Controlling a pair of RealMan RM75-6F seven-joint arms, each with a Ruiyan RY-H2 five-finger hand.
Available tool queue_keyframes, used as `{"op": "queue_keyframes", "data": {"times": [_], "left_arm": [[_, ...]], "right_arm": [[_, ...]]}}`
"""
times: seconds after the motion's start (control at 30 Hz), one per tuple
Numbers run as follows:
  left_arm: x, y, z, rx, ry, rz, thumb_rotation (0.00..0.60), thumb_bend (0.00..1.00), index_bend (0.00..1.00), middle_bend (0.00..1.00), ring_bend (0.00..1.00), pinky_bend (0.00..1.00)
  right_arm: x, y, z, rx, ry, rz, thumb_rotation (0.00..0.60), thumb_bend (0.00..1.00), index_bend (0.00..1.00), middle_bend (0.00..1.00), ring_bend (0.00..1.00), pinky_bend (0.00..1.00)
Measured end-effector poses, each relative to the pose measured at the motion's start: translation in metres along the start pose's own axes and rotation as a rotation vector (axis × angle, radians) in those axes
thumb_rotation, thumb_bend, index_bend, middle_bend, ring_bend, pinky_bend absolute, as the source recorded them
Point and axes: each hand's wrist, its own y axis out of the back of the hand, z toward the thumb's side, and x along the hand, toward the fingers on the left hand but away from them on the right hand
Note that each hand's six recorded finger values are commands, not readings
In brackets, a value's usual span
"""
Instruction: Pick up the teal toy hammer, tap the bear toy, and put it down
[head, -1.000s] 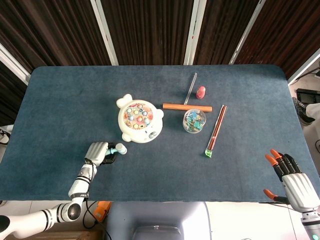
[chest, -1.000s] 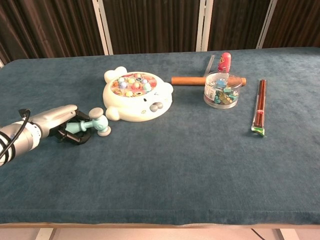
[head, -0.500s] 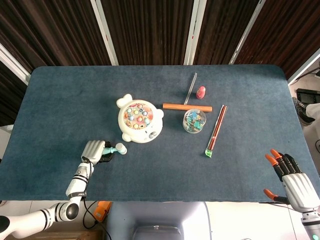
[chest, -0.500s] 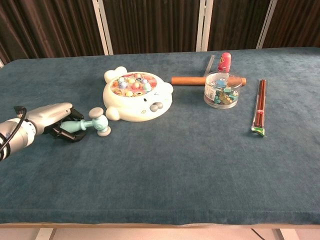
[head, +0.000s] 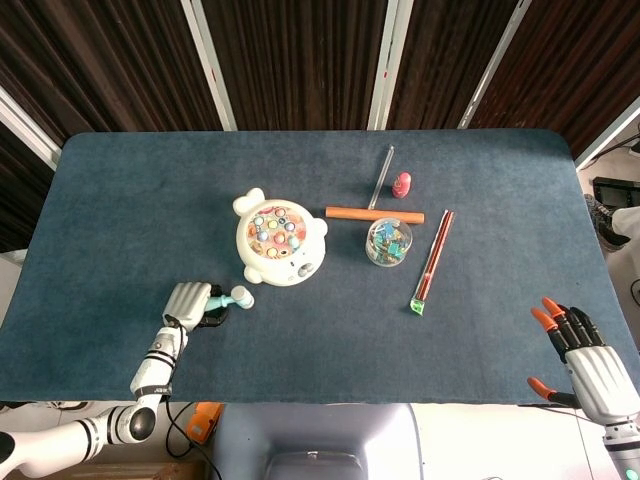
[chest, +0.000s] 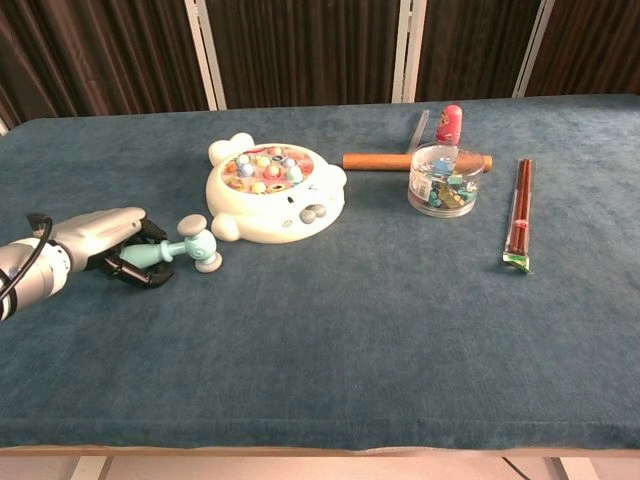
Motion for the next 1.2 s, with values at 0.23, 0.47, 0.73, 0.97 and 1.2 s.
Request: {"op": "queue_keyframes", "data": {"times": [0.23, 0.47, 0.73, 0.97, 1.2], "left_arm": [[0.000, 0.007, -0.001, 0.013, -0.002, 0.037, 0.465, 0.33, 0.00, 0.00, 0.00, 0.00], [-0.001, 0.009, -0.003, 0.011, -0.011, 0.045, 0.464, 0.32, 0.00, 0.00, 0.00, 0.00], [-0.002, 0.012, -0.006, 0.045, -0.009, 0.056, 0.462, 0.32, 0.00, 0.00, 0.00, 0.00], [-0.003, 0.015, -0.006, 0.052, -0.006, 0.059, 0.458, 0.32, 0.00, 0.00, 0.00, 0.00], [-0.006, 0.019, -0.004, 0.049, -0.012, 0.067, 0.460, 0.32, 0.00, 0.00, 0.00, 0.00]], "right_arm": [[0.001, 0.000, 0.000, -0.001, 0.002, 0.001, 0.600, 0.33, 0.00, 0.00, 0.00, 0.00], [0.001, 0.000, 0.000, -0.002, 0.003, 0.005, 0.600, 0.33, 0.00, 0.00, 0.00, 0.00], [0.001, 0.000, 0.000, -0.003, 0.006, 0.008, 0.600, 0.33, 0.00, 0.00, 0.00, 0.00], [0.001, 0.001, 0.000, -0.003, 0.007, 0.005, 0.600, 0.33, 0.00, 0.00, 0.00, 0.00], [0.002, 0.001, 0.000, -0.003, 0.007, 0.004, 0.600, 0.33, 0.00, 0.00, 0.00, 0.00]]}}
